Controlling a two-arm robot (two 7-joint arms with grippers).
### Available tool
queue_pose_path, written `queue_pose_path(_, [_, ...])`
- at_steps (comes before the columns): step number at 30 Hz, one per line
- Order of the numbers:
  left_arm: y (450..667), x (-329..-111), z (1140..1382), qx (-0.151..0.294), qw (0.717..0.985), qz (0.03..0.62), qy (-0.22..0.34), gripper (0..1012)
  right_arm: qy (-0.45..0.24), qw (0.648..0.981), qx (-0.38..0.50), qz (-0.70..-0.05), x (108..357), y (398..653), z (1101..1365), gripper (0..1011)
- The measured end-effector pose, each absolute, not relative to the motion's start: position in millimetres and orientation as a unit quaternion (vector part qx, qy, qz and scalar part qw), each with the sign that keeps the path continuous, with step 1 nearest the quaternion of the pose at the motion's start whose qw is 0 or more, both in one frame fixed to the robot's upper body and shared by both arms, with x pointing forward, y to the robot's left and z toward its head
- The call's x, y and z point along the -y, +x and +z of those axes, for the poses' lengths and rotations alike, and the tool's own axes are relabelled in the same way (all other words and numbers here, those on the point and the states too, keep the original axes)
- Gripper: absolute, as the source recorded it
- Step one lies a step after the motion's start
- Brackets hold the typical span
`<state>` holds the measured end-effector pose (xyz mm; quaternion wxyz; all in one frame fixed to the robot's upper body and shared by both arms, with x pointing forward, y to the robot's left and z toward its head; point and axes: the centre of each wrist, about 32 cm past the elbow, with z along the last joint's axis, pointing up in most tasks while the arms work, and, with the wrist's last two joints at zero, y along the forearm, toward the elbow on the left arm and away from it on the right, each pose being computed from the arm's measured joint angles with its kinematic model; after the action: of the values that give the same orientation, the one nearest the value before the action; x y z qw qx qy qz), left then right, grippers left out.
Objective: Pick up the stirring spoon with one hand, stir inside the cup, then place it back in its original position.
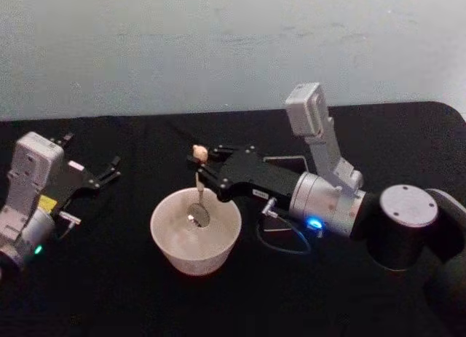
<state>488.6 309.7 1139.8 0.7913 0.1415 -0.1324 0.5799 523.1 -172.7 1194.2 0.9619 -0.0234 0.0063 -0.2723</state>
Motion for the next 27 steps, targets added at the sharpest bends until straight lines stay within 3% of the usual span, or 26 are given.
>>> queue_pose_path(27, [488.6,-309.6,1139.8,0.132,0.791,0.580,0.141,1001,0.038,0.944,-0.040,-0.324,213.0,508.9,1239.4,221])
